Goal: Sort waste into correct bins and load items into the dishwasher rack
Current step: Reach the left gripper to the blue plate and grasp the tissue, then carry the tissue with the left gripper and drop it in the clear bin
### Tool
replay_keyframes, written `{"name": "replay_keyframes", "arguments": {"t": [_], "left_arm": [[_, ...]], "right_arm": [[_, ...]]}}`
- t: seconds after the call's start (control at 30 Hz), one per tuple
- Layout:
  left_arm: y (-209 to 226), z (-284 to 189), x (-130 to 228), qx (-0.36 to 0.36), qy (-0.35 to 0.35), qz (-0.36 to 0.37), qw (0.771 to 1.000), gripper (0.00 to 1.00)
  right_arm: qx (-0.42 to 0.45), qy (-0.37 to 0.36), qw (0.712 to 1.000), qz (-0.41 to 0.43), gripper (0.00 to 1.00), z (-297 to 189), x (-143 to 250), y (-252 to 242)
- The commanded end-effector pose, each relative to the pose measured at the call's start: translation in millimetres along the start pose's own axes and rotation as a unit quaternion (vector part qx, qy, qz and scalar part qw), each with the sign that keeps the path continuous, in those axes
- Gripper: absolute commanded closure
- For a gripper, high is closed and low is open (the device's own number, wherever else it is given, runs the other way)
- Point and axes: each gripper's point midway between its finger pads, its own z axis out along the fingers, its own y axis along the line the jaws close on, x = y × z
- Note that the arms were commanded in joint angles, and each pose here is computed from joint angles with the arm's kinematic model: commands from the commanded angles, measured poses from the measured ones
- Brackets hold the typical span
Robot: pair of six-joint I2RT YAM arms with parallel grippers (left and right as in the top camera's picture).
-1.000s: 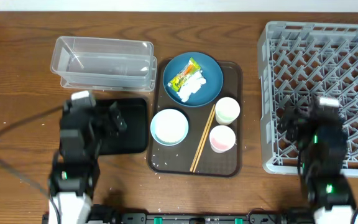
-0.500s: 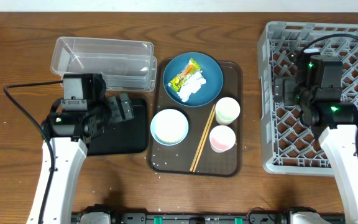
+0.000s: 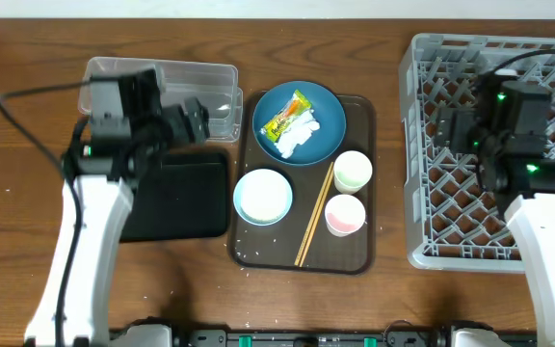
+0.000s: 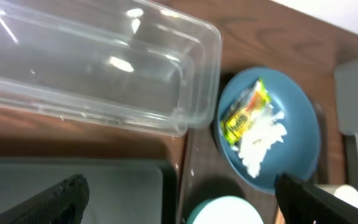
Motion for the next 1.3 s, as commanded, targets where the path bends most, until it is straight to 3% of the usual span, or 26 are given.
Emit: {"name": "replay_keyframes", "arguments": {"t": [0.0,0.17,0.37,0.57,0.9,1.13,1.27], "left_arm": [[-1.0,14.8,-22.2,-0.043,-0.001,0.010,0.999,0.02],[-34.6,47.3,-24.6,-0.045,0.039,0.097,0.994,0.02],[-96.9,88.6,2.6,0.003,0.061,0.218,0.974,0.02],[-126.9,124.3,36.1,0.024,0.089,0.253,0.963,0.02],[-124.9,183.6,94.8,0.016,0.161,0.272,0.948,0.00],[-131.5,197.5,124.2,0.021,0.191,0.287,0.938,0.21],[-136.6,197.0,132.5,0.024,0.196,0.294,0.935,0.43]], "right_arm": [[0.009,-0.020,0.999,0.044,0.01,-8.5,-13.5,-12.5],[0.013,-0.014,0.999,0.047,0.01,-8.4,-10.6,-15.5],[0.013,-0.006,0.998,0.056,0.01,-8.2,-6.6,-15.6],[0.013,-0.001,0.998,0.056,0.01,-8.2,-4.0,-15.6],[0.013,-0.001,0.998,0.056,0.01,-8.2,-3.9,-15.6],[0.013,-0.001,0.998,0.056,0.02,-8.2,-3.9,-15.6],[0.014,-0.001,0.998,0.056,0.02,-8.2,-3.9,-15.6]]}}
